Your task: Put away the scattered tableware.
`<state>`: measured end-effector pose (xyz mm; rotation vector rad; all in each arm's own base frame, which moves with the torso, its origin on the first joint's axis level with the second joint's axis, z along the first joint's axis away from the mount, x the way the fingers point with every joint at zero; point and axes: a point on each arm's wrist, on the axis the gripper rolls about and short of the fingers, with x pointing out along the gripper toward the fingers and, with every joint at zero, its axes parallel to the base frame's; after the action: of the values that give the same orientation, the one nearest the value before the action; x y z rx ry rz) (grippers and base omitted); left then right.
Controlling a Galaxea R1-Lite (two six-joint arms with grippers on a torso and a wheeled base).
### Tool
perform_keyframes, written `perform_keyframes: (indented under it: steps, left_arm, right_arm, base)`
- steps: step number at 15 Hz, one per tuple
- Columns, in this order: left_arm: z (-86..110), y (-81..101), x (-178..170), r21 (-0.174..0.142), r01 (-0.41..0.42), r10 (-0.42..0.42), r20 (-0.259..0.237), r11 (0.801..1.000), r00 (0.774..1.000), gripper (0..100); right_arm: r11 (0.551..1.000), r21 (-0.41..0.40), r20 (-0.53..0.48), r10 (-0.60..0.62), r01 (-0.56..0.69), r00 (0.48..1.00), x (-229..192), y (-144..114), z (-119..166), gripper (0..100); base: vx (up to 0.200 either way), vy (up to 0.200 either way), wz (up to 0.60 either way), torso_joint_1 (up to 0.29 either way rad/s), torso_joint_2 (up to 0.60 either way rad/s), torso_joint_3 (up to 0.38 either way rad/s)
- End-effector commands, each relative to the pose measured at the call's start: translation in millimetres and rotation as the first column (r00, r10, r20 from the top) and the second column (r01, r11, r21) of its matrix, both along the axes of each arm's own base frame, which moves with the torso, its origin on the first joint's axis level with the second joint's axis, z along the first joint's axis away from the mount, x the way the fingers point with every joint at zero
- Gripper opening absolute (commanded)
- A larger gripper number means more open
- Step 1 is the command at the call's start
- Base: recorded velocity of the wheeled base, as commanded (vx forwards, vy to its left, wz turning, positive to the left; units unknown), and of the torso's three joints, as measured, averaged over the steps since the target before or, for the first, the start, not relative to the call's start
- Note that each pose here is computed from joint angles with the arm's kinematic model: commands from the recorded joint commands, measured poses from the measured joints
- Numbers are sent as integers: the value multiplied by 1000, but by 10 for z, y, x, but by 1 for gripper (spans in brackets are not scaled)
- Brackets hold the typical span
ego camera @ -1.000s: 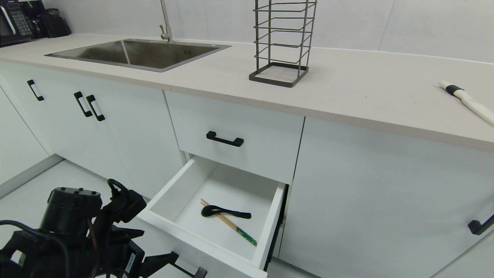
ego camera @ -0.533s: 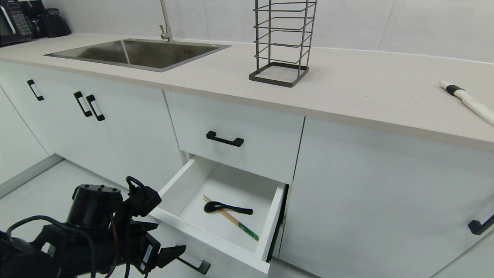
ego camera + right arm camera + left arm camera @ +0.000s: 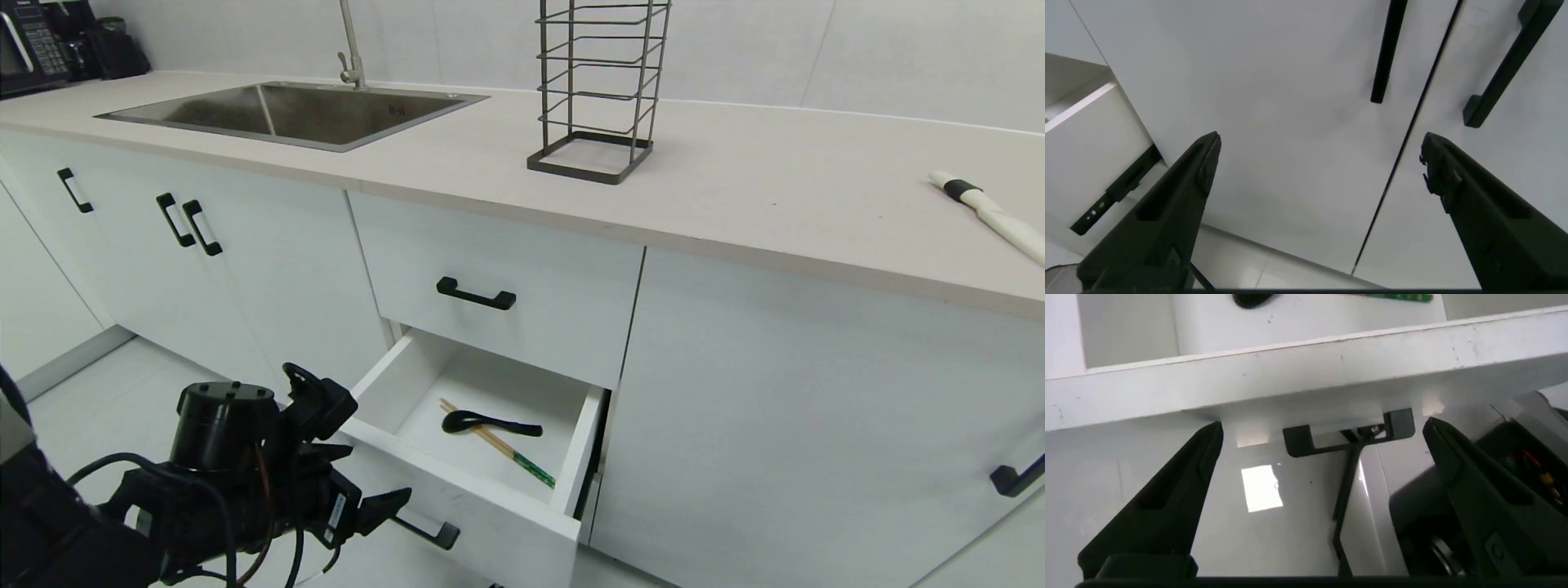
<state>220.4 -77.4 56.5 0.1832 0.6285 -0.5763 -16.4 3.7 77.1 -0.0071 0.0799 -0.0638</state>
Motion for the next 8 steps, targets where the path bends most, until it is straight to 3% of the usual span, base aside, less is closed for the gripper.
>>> perform_keyframes:
  steps: [1,8]
  left_arm:
    - [-113,-11,35,9,-2,3,-24,1000,1000,100]
    - [-148,-75,236,-38,-21,23,72,999,997,100]
  right_arm:
    - [1000,0,-2,0,0,1000,1,0,0,100]
    - [1000,0,-2,0,0,1000,1,0,0,100]
  base:
    - [0,0,0,0,0,0]
    - [0,0,0,0,0,0]
